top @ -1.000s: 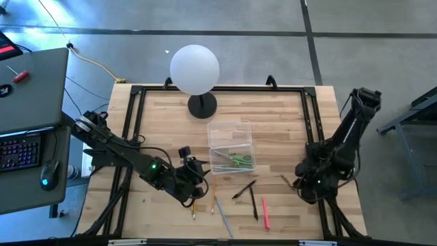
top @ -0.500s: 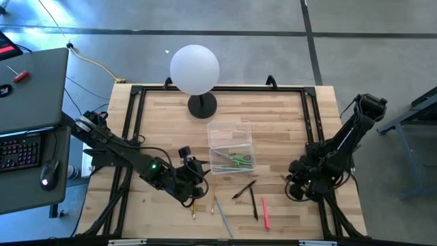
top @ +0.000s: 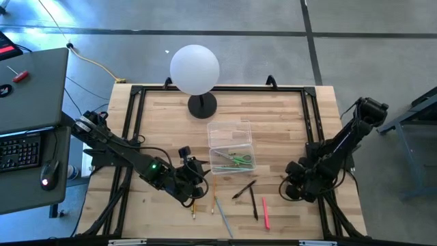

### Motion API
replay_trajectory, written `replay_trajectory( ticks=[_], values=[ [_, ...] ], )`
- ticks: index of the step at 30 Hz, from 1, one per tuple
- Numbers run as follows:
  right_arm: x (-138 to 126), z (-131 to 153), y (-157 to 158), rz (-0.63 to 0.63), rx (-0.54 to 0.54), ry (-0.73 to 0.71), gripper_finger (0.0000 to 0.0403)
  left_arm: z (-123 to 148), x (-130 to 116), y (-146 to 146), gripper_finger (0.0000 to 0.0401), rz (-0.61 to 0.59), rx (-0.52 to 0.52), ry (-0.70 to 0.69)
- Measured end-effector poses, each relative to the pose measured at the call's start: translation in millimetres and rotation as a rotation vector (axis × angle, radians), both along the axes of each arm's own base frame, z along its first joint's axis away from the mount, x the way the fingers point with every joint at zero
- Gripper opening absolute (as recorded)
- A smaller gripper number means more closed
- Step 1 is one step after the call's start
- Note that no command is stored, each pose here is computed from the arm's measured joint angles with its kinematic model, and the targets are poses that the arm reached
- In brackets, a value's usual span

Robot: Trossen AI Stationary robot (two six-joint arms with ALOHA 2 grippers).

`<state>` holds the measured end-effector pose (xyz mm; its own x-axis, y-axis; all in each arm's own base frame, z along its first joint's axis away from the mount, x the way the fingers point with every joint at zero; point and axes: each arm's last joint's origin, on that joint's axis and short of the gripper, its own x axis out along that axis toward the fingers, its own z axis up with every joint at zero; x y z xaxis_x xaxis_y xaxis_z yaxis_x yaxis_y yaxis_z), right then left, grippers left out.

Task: Pick & place school supplies into a supply box
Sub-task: Put the right light green crayon into the transparent supply box

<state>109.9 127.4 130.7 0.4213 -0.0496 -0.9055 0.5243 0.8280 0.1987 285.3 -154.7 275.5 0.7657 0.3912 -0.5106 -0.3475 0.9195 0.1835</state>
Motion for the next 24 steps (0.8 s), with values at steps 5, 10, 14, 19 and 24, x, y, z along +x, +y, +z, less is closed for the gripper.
replay_trajectory(
  ticks=[5, 10, 14, 19, 24],
  values=[
    [0.0, -0.1, 0.0, 0.04, -0.014, 0.008, 0.0001, 0.0, 0.0, 0.1, 0.0172, 0.0, 0.001, 0.001],
    [0.2, 0.0, -0.2, 0.213, -0.102, 0.01, 0.0004, -0.2, -0.3, 0.1, 0.0172, -0.001, 0.004, 0.004],
    [0.7, 0.1, -0.6, 0.253, -0.138, -0.003, 0.0001, -0.1, -0.2, 0.2, 0.0172, 0.0, 0.002, 0.004],
    [1.2, 0.4, -1.2, 0.238, -0.153, -0.019, 0.0004, -0.1, -0.2, 0.2, 0.0172, 0.0, 0.003, 0.004],
    [0.1, -0.2, -0.3, 0.266, -0.124, 0.017, 0.0001, 0.0, -0.2, 0.2, 0.0172, 0.0, 0.002, 0.004]
  ],
)
